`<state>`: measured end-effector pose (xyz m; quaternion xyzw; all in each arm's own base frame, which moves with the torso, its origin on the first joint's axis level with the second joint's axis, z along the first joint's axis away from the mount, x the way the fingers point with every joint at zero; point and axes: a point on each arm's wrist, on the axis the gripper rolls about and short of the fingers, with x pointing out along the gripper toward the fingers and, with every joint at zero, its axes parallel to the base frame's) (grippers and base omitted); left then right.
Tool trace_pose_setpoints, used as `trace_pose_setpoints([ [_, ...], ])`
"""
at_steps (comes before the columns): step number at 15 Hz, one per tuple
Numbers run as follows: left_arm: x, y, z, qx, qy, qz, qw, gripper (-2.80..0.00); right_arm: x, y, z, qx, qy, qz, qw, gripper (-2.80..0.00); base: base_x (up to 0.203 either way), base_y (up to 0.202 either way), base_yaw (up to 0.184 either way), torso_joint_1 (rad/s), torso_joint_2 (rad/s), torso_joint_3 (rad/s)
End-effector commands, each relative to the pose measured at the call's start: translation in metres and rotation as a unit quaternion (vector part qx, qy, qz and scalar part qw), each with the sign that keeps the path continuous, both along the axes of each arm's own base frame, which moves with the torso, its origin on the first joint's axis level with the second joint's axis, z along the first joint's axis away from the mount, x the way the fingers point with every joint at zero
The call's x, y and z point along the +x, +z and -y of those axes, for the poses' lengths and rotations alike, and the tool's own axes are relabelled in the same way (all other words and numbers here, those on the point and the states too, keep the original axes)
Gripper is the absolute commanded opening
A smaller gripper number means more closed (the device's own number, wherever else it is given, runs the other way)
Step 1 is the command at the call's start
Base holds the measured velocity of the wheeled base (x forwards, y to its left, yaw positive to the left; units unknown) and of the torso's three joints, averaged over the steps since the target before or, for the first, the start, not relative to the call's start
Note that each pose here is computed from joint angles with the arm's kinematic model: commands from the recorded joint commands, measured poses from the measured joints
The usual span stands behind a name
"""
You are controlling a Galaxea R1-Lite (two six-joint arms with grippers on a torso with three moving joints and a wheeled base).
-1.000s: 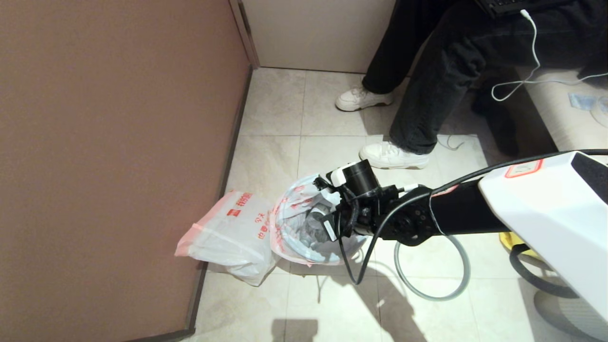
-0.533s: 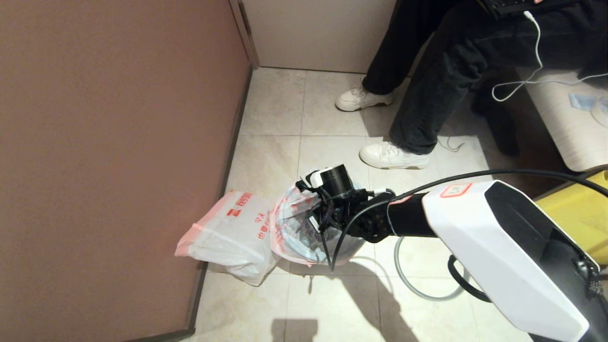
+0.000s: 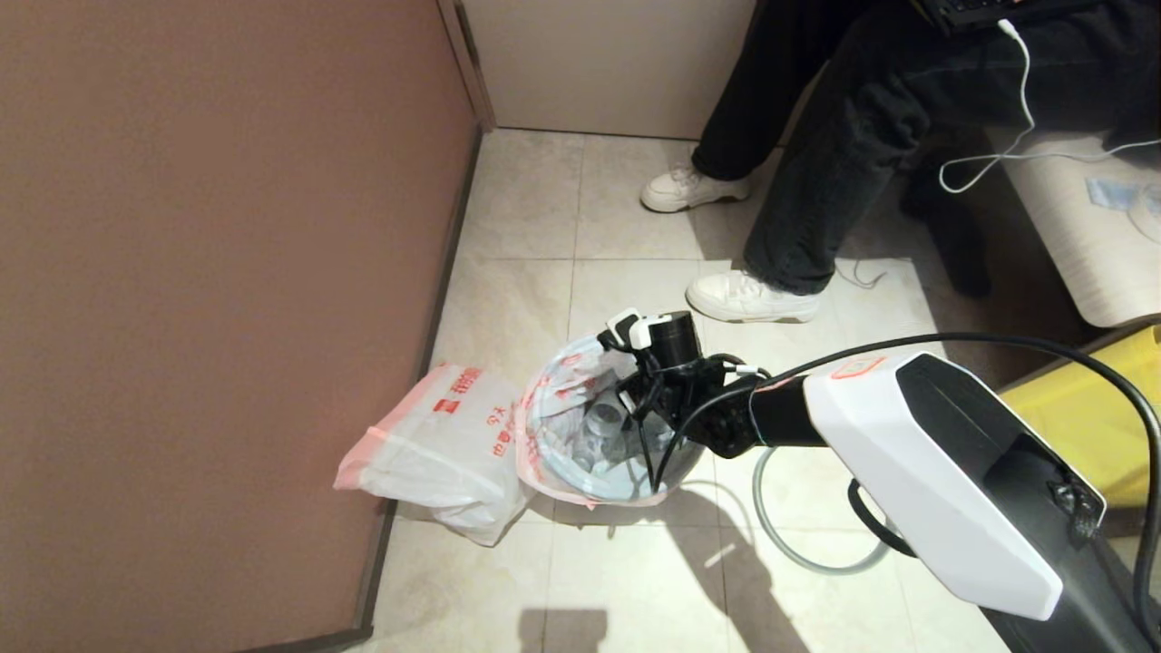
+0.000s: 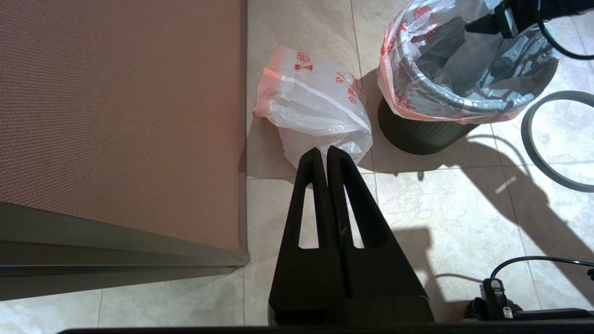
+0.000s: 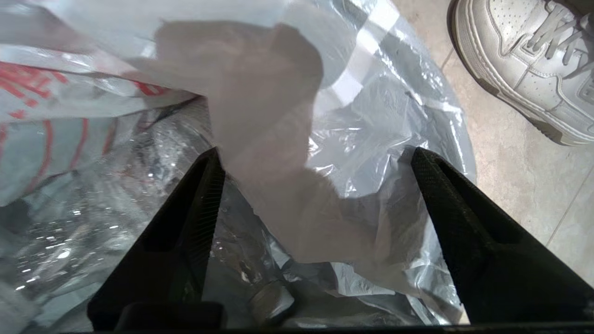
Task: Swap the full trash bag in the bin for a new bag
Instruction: Place the trash bag on the floor
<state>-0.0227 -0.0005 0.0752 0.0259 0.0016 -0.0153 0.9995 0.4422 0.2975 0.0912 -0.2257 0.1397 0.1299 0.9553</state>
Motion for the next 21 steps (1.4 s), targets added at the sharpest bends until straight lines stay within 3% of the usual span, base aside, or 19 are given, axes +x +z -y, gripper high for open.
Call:
trace_pose_setpoints([
  [1, 0.0, 0.0, 0.0, 0.0, 0.0, 0.0, 1.0, -2.8, 0.006, -0.012, 0.004, -0.003, -0.007, -0.002, 1.0, 0.0, 0.0, 0.0, 0.0, 0.0, 0.0, 0.0],
  [6, 0.0, 0.0, 0.0, 0.0, 0.0, 0.0, 1.0, -2.8, 0.018, -0.031, 0.01, 0.008, -0.018, 0.015, 1.0, 0.0, 0.0, 0.0, 0.0, 0.0, 0.0, 0.0],
  [7, 0.0, 0.0, 0.0, 0.0, 0.0, 0.0, 1.0, -2.8, 0.019, -0.03, 0.01, 0.014, -0.019, 0.026, 0.999, -2.8, 0.0, 0.0, 0.0, 0.0, 0.0, 0.0],
  [14, 0.0, 0.0, 0.0, 0.0, 0.0, 0.0, 1.0, -2.8, 0.015, -0.024, 0.004, 0.019, -0.014, 0.033, 0.999, -2.8, 0.0, 0.0, 0.0, 0.0, 0.0, 0.0],
  [17, 0.0, 0.0, 0.0, 0.0, -0.001, 0.0, 1.0, -2.8, 0.008, -0.009, 0.0, 0.024, -0.01, 0.035, 0.999, -2.8, 0.0, 0.0, 0.0, 0.0, 0.0, 0.0],
  [19, 0.0, 0.0, 0.0, 0.0, 0.0, 0.0, 1.0, -2.8, -0.004, 0.006, -0.003, 0.037, -0.012, 0.0, 0.999, -2.8, 0.0, 0.0, 0.0, 0.0, 0.0, 0.0],
  [21, 0.0, 0.0, 0.0, 0.0, 0.0, 0.0, 1.0, -2.8, -0.019, 0.024, -0.004, 0.077, -0.021, -0.05, 0.995, -2.8, 0.0, 0.0, 0.0, 0.0, 0.0, 0.0],
])
